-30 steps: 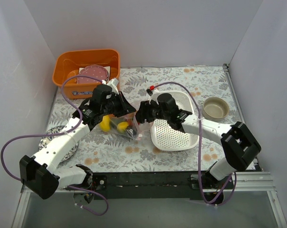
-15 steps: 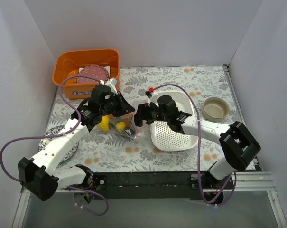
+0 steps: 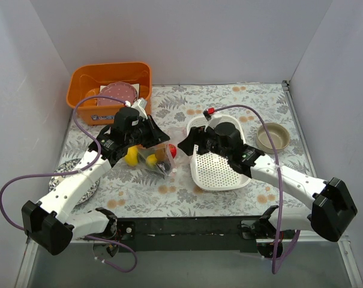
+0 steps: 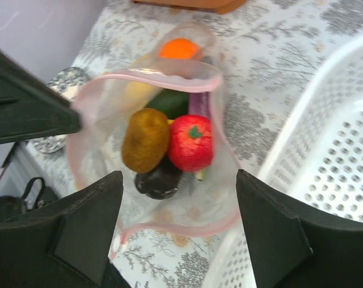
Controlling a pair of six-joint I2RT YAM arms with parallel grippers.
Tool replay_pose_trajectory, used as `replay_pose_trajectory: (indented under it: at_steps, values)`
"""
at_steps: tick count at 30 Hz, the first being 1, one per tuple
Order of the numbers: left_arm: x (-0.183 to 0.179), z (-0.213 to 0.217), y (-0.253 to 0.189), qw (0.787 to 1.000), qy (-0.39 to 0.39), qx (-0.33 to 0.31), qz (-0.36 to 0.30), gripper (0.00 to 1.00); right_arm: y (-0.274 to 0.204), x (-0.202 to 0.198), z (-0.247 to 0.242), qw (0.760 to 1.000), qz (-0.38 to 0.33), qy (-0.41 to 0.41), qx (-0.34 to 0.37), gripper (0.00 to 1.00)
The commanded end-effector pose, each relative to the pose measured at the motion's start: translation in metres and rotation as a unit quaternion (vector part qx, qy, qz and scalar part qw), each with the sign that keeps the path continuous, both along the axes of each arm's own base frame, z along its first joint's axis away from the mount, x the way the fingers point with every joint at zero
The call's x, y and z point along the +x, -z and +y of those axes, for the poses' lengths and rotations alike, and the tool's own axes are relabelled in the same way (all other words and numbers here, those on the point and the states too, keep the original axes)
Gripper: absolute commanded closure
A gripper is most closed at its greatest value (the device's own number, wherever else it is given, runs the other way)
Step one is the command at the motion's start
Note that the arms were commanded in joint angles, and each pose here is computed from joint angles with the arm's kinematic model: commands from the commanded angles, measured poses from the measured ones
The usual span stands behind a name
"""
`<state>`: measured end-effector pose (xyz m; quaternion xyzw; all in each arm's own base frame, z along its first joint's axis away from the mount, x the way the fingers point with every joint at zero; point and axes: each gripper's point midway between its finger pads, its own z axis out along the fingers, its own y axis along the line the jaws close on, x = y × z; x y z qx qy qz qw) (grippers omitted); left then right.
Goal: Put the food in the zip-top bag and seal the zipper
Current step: Place the fake fruit in the zipper food storage bag, then zip the zipper food storage bag at the center of the board.
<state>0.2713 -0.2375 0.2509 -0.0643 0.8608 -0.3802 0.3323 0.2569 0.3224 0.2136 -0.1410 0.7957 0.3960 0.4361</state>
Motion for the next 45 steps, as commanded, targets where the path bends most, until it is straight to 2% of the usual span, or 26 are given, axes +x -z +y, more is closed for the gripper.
replay_pose_trajectory:
  at_steps: [1,5,9,11,15,18,19,21,22,24,32,35,36,37,38,40,41,45]
  values:
    - [-0.001,-0.001,-0.024,0.999,-0.001,-0.018,-0.031,1.0,0.056,0.008,-0.046,0.986,0.066,0.12,-0.095,0.18]
    - [-0.001,-0.001,-0.023,0.999,-0.001,-0.019,-0.029,1.0,0.059,0.007,-0.043,0.989,0.055,0.112,-0.075,0.19]
    - [-0.002,-0.001,-0.022,0.999,0.002,-0.021,-0.026,1.0,0.061,0.013,-0.032,0.99,0.057,0.095,-0.088,0.23]
    - [-0.002,-0.001,-0.022,0.999,0.003,-0.02,-0.026,1.0,0.062,0.017,-0.026,0.99,0.057,0.084,-0.094,0.29]
    - [-0.003,0.0,-0.021,0.999,0.002,-0.018,-0.026,1.0,0.066,0.015,-0.017,0.993,0.063,0.065,-0.083,0.35]
    - [-0.003,-0.001,-0.021,0.999,0.003,-0.018,-0.026,1.0,0.067,0.014,-0.012,0.993,0.066,0.054,-0.079,0.5]
    - [-0.002,0.0,-0.021,1.0,0.002,-0.017,-0.026,1.0,0.066,0.013,-0.012,0.994,0.065,0.051,-0.078,0.63]
    - [-0.003,0.0,-0.02,1.0,0.002,-0.016,-0.026,1.0,0.062,0.013,-0.012,0.994,0.058,0.047,-0.075,0.74]
    - [-0.003,0.0,-0.019,1.0,0.003,-0.016,-0.024,1.0,0.06,0.013,-0.012,0.995,0.054,0.045,-0.073,0.87]
    - [-0.003,-0.001,-0.017,1.0,0.006,-0.017,-0.022,1.0,0.051,0.01,-0.009,0.997,0.041,0.028,-0.066,0.97]
    - [-0.003,-0.014,-0.008,0.999,0.036,-0.023,-0.001,1.0,-0.013,-0.011,0.022,0.998,-0.002,-0.065,0.025,0.99]
    - [0.003,-0.02,-0.046,0.998,0.047,-0.034,-0.036,1.0,-0.053,-0.009,0.034,0.995,-0.032,-0.089,0.041,0.99]
    - [0.005,-0.015,-0.051,0.998,0.037,-0.021,-0.038,1.0,-0.069,-0.009,0.038,0.993,-0.046,-0.098,0.047,0.99]
    - [0.019,-0.009,-0.084,0.997,0.011,-0.013,-0.078,1.0,-0.082,-0.007,0.04,0.992,-0.059,-0.102,0.05,0.99]
    - [0.026,-0.003,-0.092,0.996,-0.006,0.001,-0.086,1.0,-0.108,-0.004,0.043,0.989,-0.085,-0.105,0.057,0.99]
    - [0.035,0.012,-0.118,0.993,-0.041,0.023,-0.104,1.0,-0.123,0.0,0.045,0.988,-0.1,-0.105,0.058,0.99]
    - [0.041,0.014,-0.115,0.993,-0.045,0.038,-0.099,1.0,-0.138,0.005,0.049,0.987,-0.109,-0.104,0.062,0.99]
    - [0.044,0.022,-0.095,0.994,-0.057,0.055,-0.072,1.0,-0.116,0.009,0.057,0.99,-0.076,-0.116,0.033,0.99]
